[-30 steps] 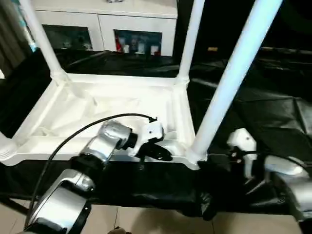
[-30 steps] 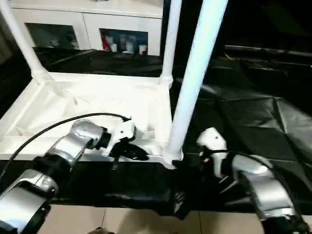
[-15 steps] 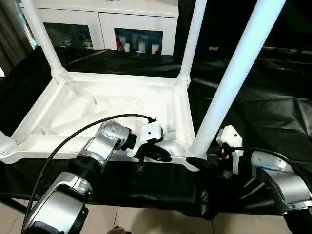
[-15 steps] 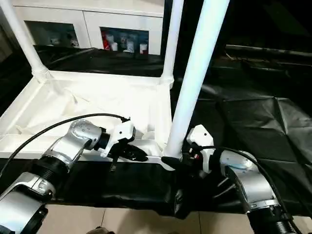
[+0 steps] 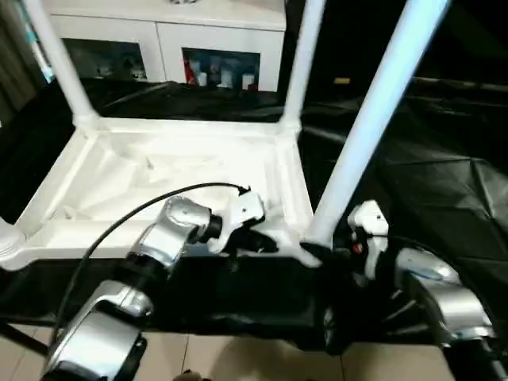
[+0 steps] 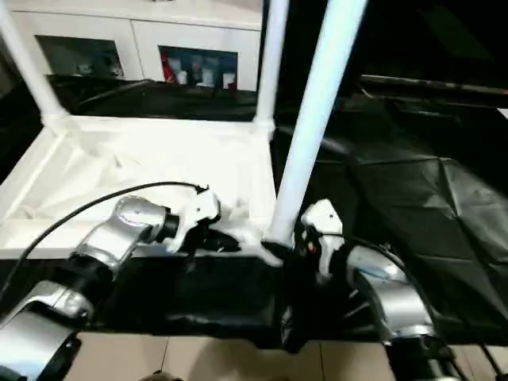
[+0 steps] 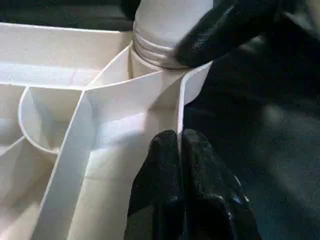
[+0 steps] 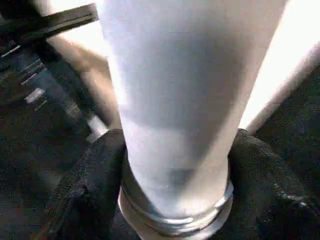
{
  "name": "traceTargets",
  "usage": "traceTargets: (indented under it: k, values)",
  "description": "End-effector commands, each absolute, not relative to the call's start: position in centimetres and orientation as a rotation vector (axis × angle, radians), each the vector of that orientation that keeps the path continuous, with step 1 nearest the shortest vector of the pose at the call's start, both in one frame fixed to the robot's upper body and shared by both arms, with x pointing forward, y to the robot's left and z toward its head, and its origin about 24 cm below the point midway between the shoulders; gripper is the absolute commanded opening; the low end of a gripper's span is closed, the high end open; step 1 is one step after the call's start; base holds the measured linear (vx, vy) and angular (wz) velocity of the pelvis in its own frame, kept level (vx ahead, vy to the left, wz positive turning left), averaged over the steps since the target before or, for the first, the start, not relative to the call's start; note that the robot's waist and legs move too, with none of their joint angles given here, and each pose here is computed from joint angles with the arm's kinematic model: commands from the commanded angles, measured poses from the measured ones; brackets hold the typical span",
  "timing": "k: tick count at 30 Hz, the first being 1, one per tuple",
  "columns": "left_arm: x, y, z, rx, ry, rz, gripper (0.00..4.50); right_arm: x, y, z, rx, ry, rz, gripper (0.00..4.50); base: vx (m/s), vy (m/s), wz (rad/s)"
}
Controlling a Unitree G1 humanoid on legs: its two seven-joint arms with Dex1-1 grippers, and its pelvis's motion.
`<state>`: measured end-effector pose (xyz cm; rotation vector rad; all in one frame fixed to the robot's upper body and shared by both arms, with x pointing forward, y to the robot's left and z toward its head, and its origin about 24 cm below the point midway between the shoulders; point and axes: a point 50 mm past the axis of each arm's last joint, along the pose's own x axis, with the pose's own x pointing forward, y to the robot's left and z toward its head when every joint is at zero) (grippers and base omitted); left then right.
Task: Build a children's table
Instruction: Rotate leg to tighten
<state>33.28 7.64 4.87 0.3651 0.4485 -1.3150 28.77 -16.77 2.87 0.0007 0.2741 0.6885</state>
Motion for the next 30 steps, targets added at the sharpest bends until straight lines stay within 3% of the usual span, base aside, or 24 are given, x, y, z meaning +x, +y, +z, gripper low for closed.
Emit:
traceTargets:
  k: [1, 5, 10, 11, 14, 18, 24, 30]
  values:
    - [33.8, 6.8, 3.9, 0.333, 0.475, -1.166, 0.0, 29.2, -16.8, 1.5, 0.021, 0.34, 0.536, 2.7, 0.0, 0.0, 0.0]
    - [34.2, 4.7, 4.0, 0.295, 0.476, -1.093, 0.0, 30.0, -14.2, 1.1, 0.018, 0.346, 0.443, 2.7, 0.0, 0.0, 0.0]
    - [33.8, 3.2, 4.2, 0.294, 0.458, -1.166, 0.0, 29.9, -11.1, 1.7, -0.03, 0.291, 0.564, 2.7, 0.0, 0.0, 0.0]
    - [33.8, 3.2, 4.2, 0.297, 0.458, -1.176, 0.0, 29.9, -10.9, 1.8, -0.017, 0.282, 0.579, 3.04, 0.0, 0.0, 0.0]
    - [33.6, 3.8, 4.1, 0.314, 0.463, -1.225, 0.0, 30.0, -11.6, 2.4, 0.042, 0.256, 0.612, 3.38, 0.0, 0.0, 0.0]
    - [33.3, 4.8, 4.0, 0.327, 0.459, -1.297, 0.0, 29.7, -12.7, 3.1, 0.014, 0.233, 0.69, 3.81, 0.0, 0.0, 0.0]
    - [32.1, 7.1, 4.0, 0.343, 0.441, -1.5, 0.0, 27.8, -17.2, 5.4, -0.032, 0.223, 0.921, 3.85, 0.0, 0.0, 0.0]
    - [31.2, 8.2, 4.2, 0.331, 0.435, -1.602, 0.0, 27.1, -18.6, 6.1, -0.063, 0.254, 1.012, 3.85, 0.0, 0.0, 0.0]
